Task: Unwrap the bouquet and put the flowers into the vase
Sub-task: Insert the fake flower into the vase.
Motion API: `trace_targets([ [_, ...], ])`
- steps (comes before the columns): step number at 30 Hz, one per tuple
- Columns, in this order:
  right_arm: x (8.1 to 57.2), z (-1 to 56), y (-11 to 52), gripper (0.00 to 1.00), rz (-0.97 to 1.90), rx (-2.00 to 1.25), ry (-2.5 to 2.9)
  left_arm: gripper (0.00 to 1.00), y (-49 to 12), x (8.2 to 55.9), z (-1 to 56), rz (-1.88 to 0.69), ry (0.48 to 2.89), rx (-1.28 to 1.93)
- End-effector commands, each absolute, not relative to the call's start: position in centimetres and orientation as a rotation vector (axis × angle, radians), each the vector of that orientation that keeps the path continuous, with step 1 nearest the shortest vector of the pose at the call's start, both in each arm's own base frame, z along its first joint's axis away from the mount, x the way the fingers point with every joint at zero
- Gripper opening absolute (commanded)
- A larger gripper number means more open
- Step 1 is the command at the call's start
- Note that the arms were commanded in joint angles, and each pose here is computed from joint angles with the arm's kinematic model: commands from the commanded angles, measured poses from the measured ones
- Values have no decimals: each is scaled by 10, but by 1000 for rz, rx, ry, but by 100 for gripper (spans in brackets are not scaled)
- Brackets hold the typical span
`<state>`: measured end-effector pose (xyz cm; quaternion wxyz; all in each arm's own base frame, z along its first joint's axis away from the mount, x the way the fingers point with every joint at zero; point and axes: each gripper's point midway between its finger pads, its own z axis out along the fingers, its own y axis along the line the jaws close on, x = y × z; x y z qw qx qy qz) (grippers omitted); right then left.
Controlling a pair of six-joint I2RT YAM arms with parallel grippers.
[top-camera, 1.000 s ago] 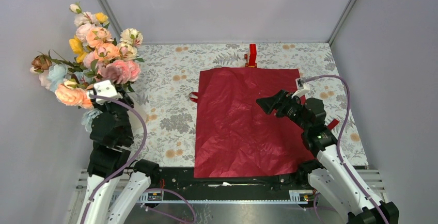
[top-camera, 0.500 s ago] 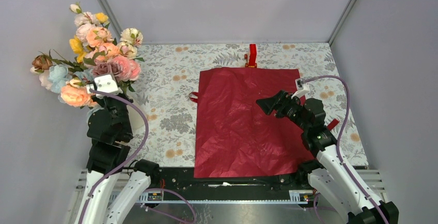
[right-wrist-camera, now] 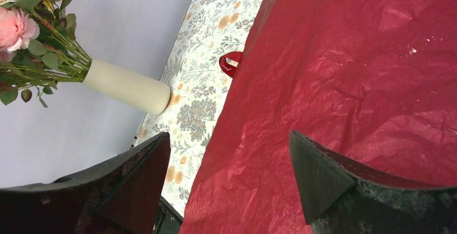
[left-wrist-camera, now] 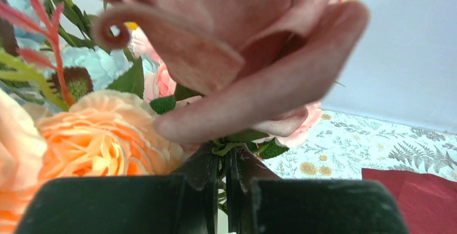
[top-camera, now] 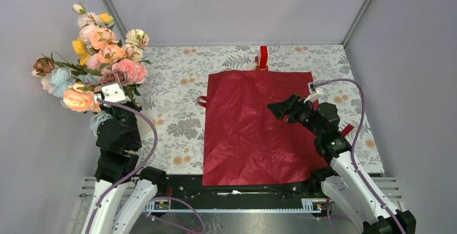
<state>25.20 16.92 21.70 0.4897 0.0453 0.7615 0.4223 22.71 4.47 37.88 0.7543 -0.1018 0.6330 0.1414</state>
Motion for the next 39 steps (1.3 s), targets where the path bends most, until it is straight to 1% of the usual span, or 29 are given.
trace_targets([
  [1, 254, 229, 170, 87, 1041, 85, 1802, 0, 51, 230, 339, 374, 1488, -231],
  [6, 253, 229, 171, 87, 1046, 87, 1805, 0, 50, 232, 330, 372, 1512, -238],
  [11, 253, 230, 171, 87, 1045, 84, 1803, 0, 50, 227, 349, 351, 1484, -244],
  [15, 254, 230, 171, 87, 1046, 85, 1801, 17, 49, 221, 366, 329, 1462, -232],
  [17, 253, 230, 170, 87, 1046, 86, 1801, 32, 47, 217, 374, 312, 1453, -222],
  [19, 253, 230, 170, 87, 1046, 86, 1801, 44, 47, 214, 382, 302, 1441, -214],
  [20, 253, 230, 170, 87, 1043, 86, 1801, 48, 47, 212, 385, 300, 1438, -208],
  [23, 253, 231, 169, 87, 1038, 86, 1803, 57, 44, 207, 395, 283, 1434, -176],
  [32, 251, 230, 164, 89, 994, 90, 1820, 95, 29, 190, 417, 182, 1429, -93],
  [33, 251, 231, 164, 89, 988, 87, 1823, 98, 28, 187, 420, 165, 1424, -90],
  [34, 251, 232, 163, 90, 978, 83, 1826, 99, 26, 184, 423, 148, 1419, -85],
  [39, 249, 235, 158, 93, 935, 68, 1836, 99, 16, 167, 435, 60, 1404, -41],
])
